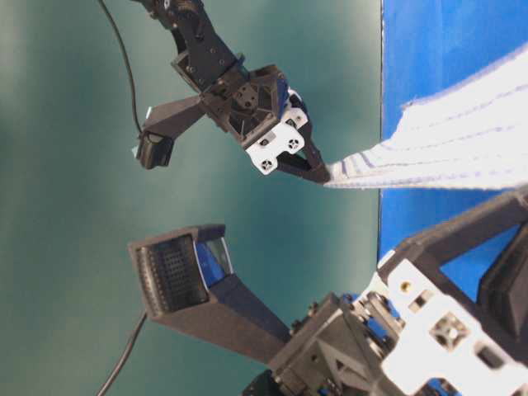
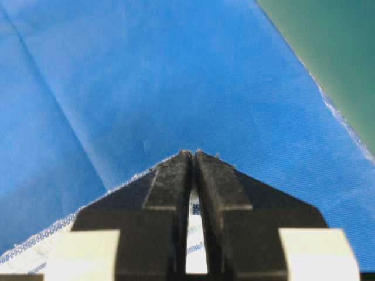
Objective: Fold the blue towel.
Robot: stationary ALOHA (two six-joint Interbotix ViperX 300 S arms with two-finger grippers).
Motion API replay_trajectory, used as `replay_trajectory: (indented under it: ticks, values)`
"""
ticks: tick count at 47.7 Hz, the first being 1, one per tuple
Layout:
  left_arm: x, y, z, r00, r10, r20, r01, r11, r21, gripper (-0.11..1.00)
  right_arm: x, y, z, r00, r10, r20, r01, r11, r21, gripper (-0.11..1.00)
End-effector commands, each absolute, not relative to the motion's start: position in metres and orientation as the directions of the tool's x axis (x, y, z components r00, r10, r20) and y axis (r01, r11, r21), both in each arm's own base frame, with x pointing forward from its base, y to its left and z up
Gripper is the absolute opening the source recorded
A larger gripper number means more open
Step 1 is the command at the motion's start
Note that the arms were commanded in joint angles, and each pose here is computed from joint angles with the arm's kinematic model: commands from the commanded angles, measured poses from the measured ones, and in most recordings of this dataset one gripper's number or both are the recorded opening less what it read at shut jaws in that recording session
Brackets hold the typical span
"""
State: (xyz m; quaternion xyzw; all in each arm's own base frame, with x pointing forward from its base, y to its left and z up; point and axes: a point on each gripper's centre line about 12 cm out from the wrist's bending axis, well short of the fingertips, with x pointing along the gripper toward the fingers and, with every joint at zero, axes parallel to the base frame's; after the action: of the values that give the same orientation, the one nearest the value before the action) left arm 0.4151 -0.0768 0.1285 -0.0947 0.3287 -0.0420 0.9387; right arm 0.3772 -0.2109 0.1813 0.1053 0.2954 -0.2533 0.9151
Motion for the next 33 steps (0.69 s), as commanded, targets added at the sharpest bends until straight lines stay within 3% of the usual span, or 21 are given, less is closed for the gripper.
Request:
replay_trajectory:
  ticks: [1,18,24,26,33]
  values:
    - [0.417,-0.081,0.147,0.809,-0.154,-0.567,0.035,0.976,-0.215,0.02,0.381,-0.214,0.196,0.719,-0.413,-0.559,0.523,0.851,0.045,0.05]
    - [0.417,-0.08,0.146,0.806,-0.152,-0.572,0.029,0.975,-0.219,0.03,0.381,-0.214,0.196,0.718,-0.413,-0.56,0.523,0.851,0.042,0.05]
    - [0.412,-0.08,0.148,0.79,-0.15,-0.595,0.001,0.97,-0.245,0.21,0.381,-0.214,0.197,0.719,-0.414,-0.559,0.523,0.851,0.043,0.06]
    - [0.408,-0.079,0.15,0.775,-0.149,-0.614,-0.012,0.968,-0.25,0.3,0.38,-0.214,0.197,0.716,-0.414,-0.563,0.524,0.851,0.041,0.13]
    - [0.386,-0.075,0.162,0.696,-0.14,-0.704,-0.056,0.967,-0.247,0.53,0.376,-0.212,0.203,0.712,-0.419,-0.563,0.523,0.852,0.029,0.58]
